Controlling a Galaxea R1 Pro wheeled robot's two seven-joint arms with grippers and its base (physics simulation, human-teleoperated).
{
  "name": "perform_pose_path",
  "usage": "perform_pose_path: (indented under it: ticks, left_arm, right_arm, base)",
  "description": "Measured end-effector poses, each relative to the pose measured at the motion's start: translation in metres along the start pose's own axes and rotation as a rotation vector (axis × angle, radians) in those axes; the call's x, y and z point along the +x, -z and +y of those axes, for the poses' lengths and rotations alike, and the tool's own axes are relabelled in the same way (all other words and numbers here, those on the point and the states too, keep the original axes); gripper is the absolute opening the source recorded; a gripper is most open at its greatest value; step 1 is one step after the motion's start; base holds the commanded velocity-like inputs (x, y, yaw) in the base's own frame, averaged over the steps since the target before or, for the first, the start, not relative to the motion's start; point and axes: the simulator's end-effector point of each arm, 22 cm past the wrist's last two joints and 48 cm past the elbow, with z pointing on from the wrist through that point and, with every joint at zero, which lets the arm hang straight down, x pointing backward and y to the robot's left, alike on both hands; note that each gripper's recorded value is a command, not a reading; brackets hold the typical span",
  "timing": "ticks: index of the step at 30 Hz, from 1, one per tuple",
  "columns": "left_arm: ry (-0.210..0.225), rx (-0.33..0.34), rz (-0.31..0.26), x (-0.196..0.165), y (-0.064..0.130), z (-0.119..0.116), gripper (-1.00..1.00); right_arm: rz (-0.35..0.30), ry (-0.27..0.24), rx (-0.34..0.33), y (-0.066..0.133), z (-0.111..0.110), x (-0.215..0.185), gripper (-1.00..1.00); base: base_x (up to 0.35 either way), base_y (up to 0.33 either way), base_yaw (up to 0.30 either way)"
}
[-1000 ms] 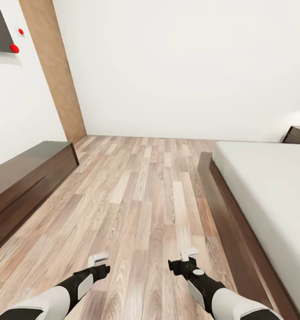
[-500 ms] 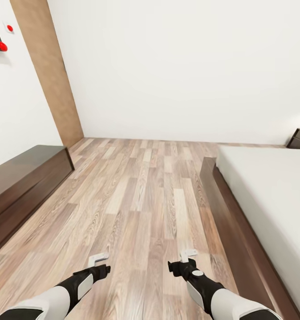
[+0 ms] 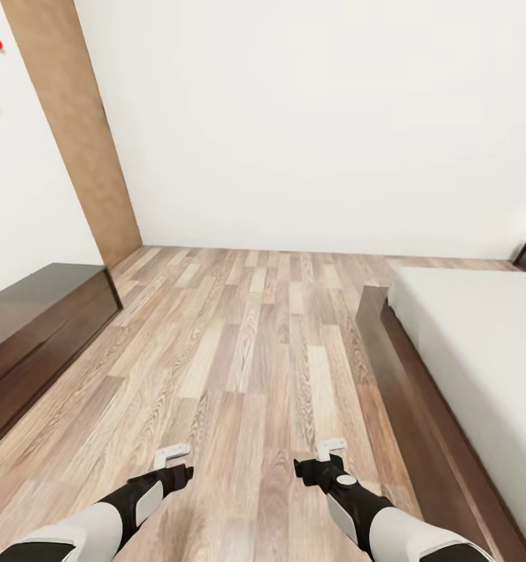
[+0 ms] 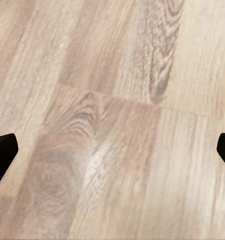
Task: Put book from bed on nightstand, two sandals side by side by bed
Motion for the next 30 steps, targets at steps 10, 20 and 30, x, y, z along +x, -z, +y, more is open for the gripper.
perform_pose_path:
  ticks: [10,20,30]
  left_arm:
    - [0.001,0.0,0.0,0.0,0.0,0.0,1.0]
    - [0.005,-0.001,0.001,0.0004,0.0,0.0004,1.0]
    - [0.005,-0.002,0.001,0.0007,0.0,0.0005,1.0]
  right_arm:
    - [-0.001,0.0,-0.006,0.0,0.0013,-0.0001,1.0]
    - [-0.001,0.001,-0.006,0.0,0.0014,-0.0003,1.0]
    - [-0.001,0.001,-0.006,0.0,0.0014,-0.0003,1.0]
  base:
    - [0.331,0.0,0.0]
    - [0.331,0.0,0.0]
    - [0.331,0.0,0.0]
